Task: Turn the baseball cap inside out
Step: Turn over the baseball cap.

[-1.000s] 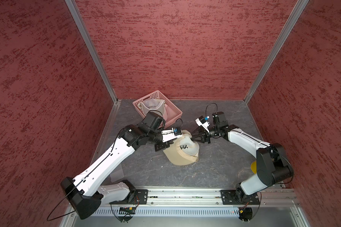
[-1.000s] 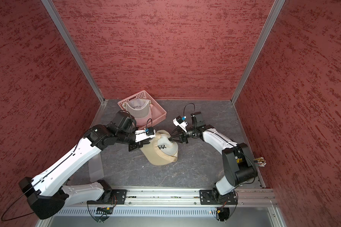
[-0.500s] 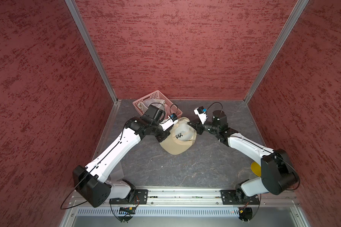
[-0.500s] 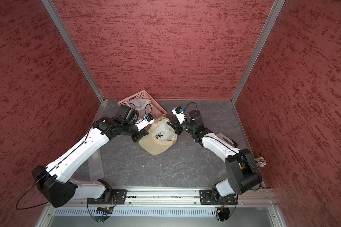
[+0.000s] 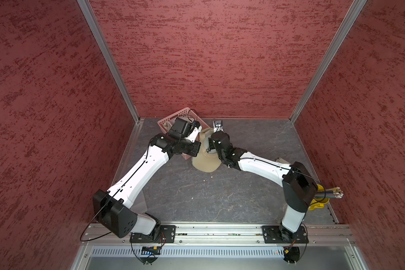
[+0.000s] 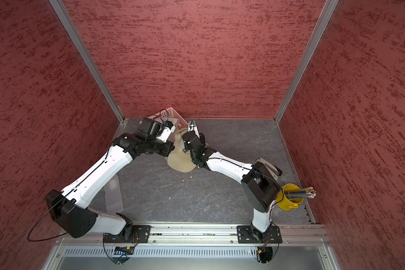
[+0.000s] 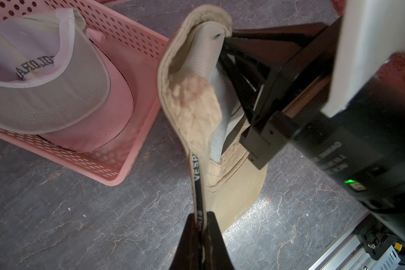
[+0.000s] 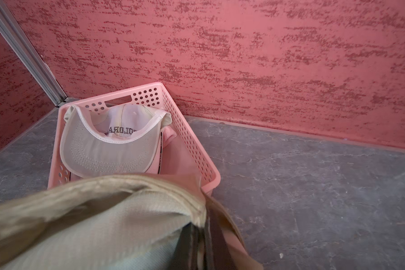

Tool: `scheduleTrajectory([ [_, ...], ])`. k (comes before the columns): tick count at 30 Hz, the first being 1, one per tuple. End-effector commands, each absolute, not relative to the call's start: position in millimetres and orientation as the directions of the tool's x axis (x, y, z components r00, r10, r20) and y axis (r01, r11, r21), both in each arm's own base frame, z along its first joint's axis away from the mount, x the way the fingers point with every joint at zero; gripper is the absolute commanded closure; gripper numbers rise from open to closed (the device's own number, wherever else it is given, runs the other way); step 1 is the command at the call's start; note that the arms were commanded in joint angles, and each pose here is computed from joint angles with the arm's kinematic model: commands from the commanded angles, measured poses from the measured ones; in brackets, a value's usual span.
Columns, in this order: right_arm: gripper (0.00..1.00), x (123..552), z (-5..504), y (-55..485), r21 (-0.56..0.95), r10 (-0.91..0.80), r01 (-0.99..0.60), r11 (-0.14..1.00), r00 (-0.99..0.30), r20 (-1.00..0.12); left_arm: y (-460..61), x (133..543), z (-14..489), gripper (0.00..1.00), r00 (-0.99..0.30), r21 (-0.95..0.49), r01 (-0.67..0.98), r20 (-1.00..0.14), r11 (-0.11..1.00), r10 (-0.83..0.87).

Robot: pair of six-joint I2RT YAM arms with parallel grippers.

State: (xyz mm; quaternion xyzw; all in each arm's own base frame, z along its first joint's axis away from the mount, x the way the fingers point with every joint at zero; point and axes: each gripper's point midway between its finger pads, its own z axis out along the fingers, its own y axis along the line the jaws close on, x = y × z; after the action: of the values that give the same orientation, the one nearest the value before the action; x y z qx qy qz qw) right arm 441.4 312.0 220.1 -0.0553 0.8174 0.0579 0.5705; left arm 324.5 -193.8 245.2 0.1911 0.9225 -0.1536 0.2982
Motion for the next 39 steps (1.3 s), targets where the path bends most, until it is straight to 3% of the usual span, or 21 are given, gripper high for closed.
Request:
scheduleTrajectory([
  [1,0.73,452.3,203.3,291.9,0.074,0.036,-0.078,0.994,-0.4,-0.916,-167.6,318.5,259.8,1.0,-0.759,-0.156,0.333,-0.63,0.93,0.166],
  [5,0.53,436.8,200.3,321.5,0.136,-0.005,-0.289,0.948,-0.44,-0.898,-149.8,326.0,265.2,1.0,-0.745,-0.066,0.314,-0.636,0.947,0.202],
  [8,0.49,422.1,205.3,331.3,0.199,-0.032,-0.432,0.88,-0.47,-0.882,-150.4,328.8,269.4,1.0,-0.731,-0.025,0.354,-0.632,0.935,0.26],
  [11,0.42,423.9,217.1,299.2,0.246,0.013,-0.418,0.874,-0.487,-0.873,-151.1,328.5,270.2,1.0,-0.723,-0.009,0.379,-0.626,0.925,0.291],
  [13,0.35,421.3,225.6,281.0,0.298,0.024,-0.449,0.842,-0.52,-0.854,-148.7,334.2,273.2,1.0,-0.743,-0.08,0.329,-0.636,0.941,0.206],
  [16,0.28,400.7,242.3,281.1,0.218,-0.085,-0.555,0.803,-0.469,-0.879,-157.3,344.0,287.4,1.0,-0.766,-0.292,0.264,-0.643,0.919,0.015],
  [19,0.26,375.7,258.2,285.6,0.073,-0.175,-0.651,0.756,-0.308,-0.935,-167.3,357.6,296.3,1.0,-0.797,-0.46,0.193,-0.589,0.867,-0.135],
  [25,0.21,341.3,287.5,307.1,-0.08,-0.184,-0.72,0.69,-0.067,-0.981,-176.4,388.4,282.5,1.0,-0.861,-0.687,-0.036,-0.348,0.725,-0.372],
  [33,0.15,308.8,270.3,369.8,-0.355,-0.352,-0.745,0.565,0.171,-0.92,-185.5,398.2,280.3,1.0,-0.862,-0.773,-0.149,-0.204,0.616,-0.464],
  [39,0.11,338.1,263.7,370.1,-0.474,-0.448,-0.58,0.662,0.2,-0.871,-189.2,391.8,282.0,1.0,-0.875,-0.805,-0.154,-0.159,0.573,-0.458],
])
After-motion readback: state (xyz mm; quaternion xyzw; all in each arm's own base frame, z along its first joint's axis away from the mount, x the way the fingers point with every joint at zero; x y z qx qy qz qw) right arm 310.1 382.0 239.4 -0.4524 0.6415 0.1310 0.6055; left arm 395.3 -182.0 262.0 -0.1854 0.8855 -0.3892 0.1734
